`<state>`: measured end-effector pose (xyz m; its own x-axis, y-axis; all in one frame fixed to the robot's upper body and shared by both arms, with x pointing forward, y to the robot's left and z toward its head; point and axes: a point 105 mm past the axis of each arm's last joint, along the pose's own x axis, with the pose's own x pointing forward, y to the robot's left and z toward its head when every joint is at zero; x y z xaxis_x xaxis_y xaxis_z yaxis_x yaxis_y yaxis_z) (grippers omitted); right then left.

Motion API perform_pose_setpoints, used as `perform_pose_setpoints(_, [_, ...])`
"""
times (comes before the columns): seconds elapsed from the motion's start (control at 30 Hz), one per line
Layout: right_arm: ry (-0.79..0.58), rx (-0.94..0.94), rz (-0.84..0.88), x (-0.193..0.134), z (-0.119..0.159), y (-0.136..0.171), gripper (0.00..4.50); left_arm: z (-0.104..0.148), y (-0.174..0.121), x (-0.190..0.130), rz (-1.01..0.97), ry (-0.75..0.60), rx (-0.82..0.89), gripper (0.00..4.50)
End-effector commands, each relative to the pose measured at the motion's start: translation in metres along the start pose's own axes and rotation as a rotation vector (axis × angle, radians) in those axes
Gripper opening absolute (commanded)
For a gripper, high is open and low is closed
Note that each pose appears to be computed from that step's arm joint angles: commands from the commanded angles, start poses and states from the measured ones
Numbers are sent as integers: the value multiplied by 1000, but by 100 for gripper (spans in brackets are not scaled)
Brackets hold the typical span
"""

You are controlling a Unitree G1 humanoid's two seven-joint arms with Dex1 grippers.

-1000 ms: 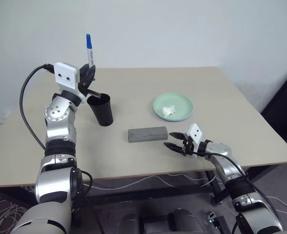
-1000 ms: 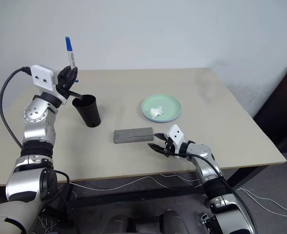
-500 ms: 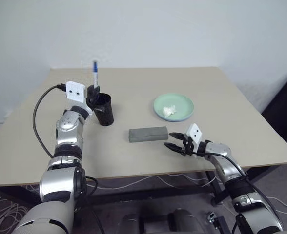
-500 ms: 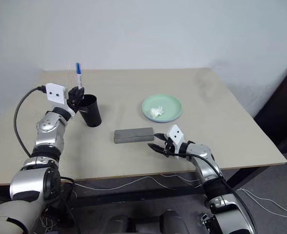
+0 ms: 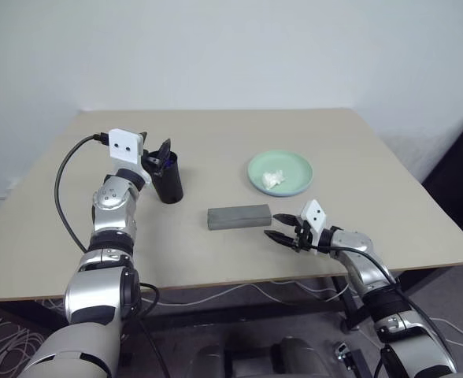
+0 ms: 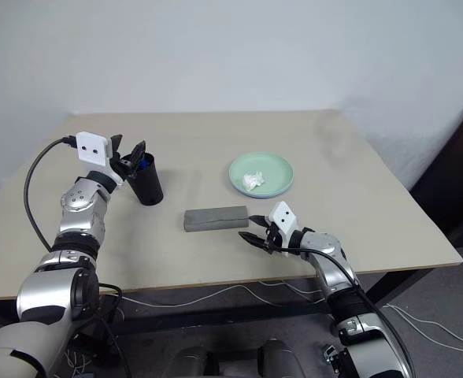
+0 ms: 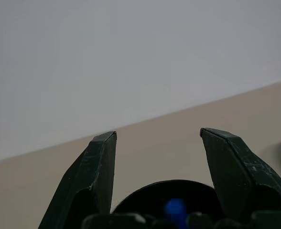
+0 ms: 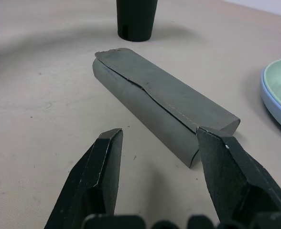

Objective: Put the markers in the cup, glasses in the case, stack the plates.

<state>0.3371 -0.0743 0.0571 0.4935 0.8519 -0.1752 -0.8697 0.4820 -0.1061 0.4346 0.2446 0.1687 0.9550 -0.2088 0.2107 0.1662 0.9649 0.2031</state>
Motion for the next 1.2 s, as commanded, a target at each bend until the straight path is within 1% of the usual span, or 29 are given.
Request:
perform_pose_setpoints(0.03, [-46,-43,-39,-4,16,-12,266,24,1,0,-16,-100,-1,291])
perform_pose_setpoints(0.13, [-60,-46,-63,-7,21,-17,266,28,-3,-9,-80,-121,-23,291])
perform_pose_setpoints(0.23, [-69,-53,-86,-18,28,-28,266,33,-17,-34,-260,-112,-55,291])
perform_pose_setpoints(0.3, [-76,-46,-98,-26,32,-34,266,33,-23,-56,-351,-72,-86,291])
perform_pose_setpoints(0.43, [-78,-18,-125,-49,37,-52,266,22,-44,-99,-490,52,-145,291])
perform_pose_setpoints(0.57, [-73,10,-118,-63,40,-61,266,-2,-50,-130,-515,181,-130,291])
perform_pose_setpoints(0.73, [-48,21,-111,-77,35,-70,266,-25,-43,-139,-433,237,-104,291])
perform_pose_setpoints(0.8, [-49,27,-120,-81,34,-73,266,-28,-42,-138,-407,230,-101,291])
perform_pose_setpoints(0.93, [-25,43,-130,-87,22,-72,266,-31,-41,-135,-356,216,-105,291])
perform_pose_setpoints(1.07, [-10,49,-124,-92,16,-70,266,-32,-50,-133,-336,201,-119,291])
perform_pose_setpoints(1.2, [10,37,-105,-90,18,-70,266,-38,-61,-135,-308,192,-153,291])
